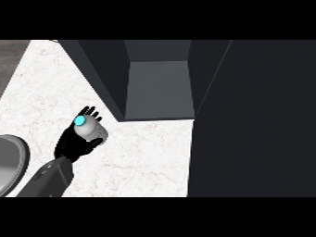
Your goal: Pick up the bottled water, place it into the cabinet and close the cabinet
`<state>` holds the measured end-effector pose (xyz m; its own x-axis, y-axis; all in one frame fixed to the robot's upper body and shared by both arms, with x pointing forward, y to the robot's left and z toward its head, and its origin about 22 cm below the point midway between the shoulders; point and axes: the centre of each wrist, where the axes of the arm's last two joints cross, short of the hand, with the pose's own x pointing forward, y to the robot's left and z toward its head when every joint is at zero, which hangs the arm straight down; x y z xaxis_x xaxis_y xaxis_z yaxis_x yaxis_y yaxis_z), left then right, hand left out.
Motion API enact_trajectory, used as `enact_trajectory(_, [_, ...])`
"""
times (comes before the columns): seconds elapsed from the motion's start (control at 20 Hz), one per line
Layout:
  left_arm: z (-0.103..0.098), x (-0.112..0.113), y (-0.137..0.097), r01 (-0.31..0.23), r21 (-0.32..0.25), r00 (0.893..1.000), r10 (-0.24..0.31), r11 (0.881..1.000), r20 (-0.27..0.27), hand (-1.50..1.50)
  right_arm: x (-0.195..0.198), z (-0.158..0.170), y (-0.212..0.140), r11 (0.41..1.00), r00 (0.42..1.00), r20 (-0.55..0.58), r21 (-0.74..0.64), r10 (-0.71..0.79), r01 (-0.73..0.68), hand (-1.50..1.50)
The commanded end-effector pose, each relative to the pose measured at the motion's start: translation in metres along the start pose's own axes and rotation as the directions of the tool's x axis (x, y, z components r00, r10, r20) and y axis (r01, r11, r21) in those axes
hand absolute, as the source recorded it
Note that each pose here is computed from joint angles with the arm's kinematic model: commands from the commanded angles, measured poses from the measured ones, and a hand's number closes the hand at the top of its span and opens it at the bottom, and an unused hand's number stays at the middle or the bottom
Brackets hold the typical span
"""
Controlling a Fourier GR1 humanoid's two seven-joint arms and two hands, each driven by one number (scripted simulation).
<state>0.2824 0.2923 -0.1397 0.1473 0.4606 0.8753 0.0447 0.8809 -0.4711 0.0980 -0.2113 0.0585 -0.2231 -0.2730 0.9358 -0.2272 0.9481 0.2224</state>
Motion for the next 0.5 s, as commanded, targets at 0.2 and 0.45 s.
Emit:
enact_trajectory(0.2, [0.005, -0.007, -0.001, -0.054, -0.094, 0.997, 0.059, 0.994, 0.058, 1.50, -0.023, -0.001, -0.008, 1.000, 1.000, 0.001, -0.009, 0.004, -0.004, -1.50])
enact_trajectory(0.45, [-0.011, -0.004, -0.017, -0.036, -0.077, 0.996, 0.042, 0.996, 0.073, 1.50, -0.014, 0.010, -0.007, 1.000, 1.000, 0.001, -0.014, 0.018, -0.018, -1.50])
